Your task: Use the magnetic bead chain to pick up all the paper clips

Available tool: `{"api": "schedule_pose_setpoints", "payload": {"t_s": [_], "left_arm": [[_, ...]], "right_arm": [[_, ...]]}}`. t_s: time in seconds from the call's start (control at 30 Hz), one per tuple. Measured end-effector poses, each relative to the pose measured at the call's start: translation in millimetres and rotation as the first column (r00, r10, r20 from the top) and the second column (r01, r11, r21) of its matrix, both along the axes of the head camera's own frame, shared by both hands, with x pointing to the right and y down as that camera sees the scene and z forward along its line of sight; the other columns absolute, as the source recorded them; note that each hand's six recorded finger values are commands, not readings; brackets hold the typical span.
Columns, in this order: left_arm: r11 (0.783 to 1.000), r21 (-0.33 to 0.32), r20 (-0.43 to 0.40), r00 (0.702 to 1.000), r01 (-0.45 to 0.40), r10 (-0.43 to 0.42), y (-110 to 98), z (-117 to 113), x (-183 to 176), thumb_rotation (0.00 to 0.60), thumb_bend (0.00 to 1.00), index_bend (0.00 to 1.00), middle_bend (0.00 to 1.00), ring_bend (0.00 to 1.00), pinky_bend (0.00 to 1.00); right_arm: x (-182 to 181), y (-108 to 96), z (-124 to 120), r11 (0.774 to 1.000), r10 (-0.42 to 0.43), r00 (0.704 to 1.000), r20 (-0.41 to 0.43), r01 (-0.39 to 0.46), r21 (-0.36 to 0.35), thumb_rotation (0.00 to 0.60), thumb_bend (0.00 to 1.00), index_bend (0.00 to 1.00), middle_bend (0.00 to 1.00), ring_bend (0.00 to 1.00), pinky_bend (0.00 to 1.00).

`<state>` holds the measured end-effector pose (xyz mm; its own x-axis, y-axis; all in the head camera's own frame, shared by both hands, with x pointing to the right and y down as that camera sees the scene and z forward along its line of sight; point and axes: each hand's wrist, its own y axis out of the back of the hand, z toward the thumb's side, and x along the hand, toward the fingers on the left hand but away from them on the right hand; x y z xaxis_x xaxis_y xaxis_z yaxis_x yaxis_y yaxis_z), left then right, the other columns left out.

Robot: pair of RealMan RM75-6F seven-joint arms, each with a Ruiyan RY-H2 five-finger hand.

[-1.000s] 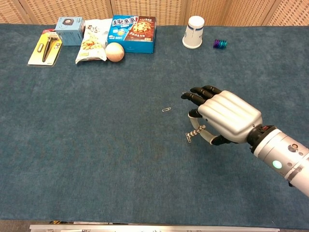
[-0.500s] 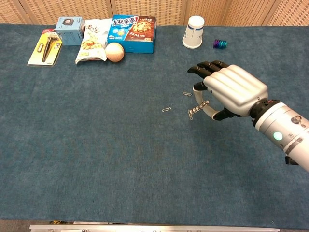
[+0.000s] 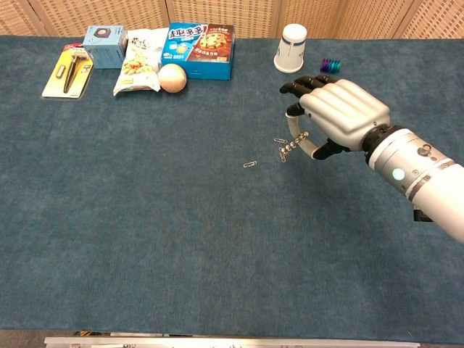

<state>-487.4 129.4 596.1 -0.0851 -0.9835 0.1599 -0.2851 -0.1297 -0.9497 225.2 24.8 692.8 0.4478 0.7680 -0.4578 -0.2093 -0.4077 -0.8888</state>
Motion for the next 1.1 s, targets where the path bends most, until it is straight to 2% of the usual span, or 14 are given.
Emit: {"api": "schedule_pose_setpoints", "payload": {"t_s": [1.1], "left_arm": [[1.0, -0.013, -0.015, 1.0, 0.011, -0.011, -0.9, 1.6, -5.8, 0.6, 0.0, 0.52, 0.44, 0.33, 0.44]], "right_arm": [[-2.0, -46.1, 34.6, 0.996, 0.085, 0.995, -0.057, -0.087, -0.025, 0.6, 0.38, 0.58, 0.12, 0.0, 0.1]]}}
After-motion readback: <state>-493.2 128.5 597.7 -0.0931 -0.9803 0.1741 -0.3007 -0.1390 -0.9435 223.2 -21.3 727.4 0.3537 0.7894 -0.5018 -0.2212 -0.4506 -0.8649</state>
